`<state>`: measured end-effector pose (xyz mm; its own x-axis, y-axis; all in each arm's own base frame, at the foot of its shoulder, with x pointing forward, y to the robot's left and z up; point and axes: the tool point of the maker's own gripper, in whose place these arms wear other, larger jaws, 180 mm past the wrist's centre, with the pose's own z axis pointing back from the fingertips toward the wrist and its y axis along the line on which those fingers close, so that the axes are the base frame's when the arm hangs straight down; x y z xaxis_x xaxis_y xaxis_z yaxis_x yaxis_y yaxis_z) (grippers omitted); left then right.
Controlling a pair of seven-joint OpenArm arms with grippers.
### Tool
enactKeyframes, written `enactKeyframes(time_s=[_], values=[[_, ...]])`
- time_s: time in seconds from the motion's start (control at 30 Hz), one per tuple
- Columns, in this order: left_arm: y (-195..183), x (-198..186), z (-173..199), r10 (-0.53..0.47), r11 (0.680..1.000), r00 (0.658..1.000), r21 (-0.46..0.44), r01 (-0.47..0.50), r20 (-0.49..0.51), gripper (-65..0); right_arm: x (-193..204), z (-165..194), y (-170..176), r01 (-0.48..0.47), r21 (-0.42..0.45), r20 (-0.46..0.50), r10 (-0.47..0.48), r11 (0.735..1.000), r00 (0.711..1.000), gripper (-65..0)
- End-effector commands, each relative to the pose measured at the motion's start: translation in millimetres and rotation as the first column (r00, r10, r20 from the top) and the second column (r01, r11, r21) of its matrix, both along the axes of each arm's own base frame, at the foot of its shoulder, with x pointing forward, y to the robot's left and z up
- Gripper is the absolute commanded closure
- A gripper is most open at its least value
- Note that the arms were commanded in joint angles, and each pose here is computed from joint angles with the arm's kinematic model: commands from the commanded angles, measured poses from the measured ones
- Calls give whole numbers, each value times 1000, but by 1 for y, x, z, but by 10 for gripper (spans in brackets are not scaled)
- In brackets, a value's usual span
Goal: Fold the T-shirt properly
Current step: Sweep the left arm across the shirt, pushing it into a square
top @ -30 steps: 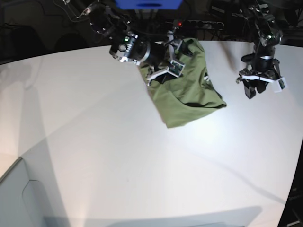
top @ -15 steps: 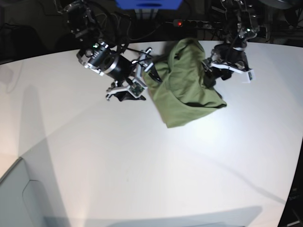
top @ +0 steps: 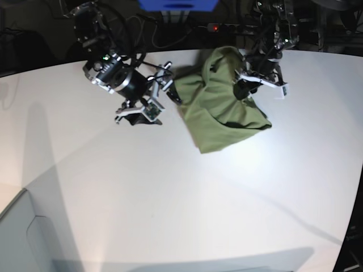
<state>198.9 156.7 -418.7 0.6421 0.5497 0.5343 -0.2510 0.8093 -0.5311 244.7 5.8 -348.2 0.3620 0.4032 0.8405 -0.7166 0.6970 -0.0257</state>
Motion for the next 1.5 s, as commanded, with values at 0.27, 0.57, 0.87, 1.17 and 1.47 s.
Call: enactKeyframes(time_s=[0.27, 0.57, 0.87, 1.17, 1.47], values=[[1, 25, -7, -124, 991, 992, 46, 125, -27, 0, 39, 17, -90, 259, -25, 84, -256, 966, 963, -401], [-54, 60, -35, -538, 820, 830, 137, 555, -148, 0, 39, 25, -212, 613, -37, 116, -606, 789, 787, -401], [-135, 84, -28, -869, 358, 436, 314, 879, -232, 0, 20, 30, -272, 758, -41, 133, -748, 651, 650, -401], [-200, 60, -25, -902, -381, -188, 512, 769, -389, 0, 0, 29, -301, 825, -47, 134, -815, 563, 564, -401], [-243, 66, -22, -726, -687, -397, 570, 451, -562, 0, -14, 24, -297, 838, -49, 110, -832, 543, 545, -399]])
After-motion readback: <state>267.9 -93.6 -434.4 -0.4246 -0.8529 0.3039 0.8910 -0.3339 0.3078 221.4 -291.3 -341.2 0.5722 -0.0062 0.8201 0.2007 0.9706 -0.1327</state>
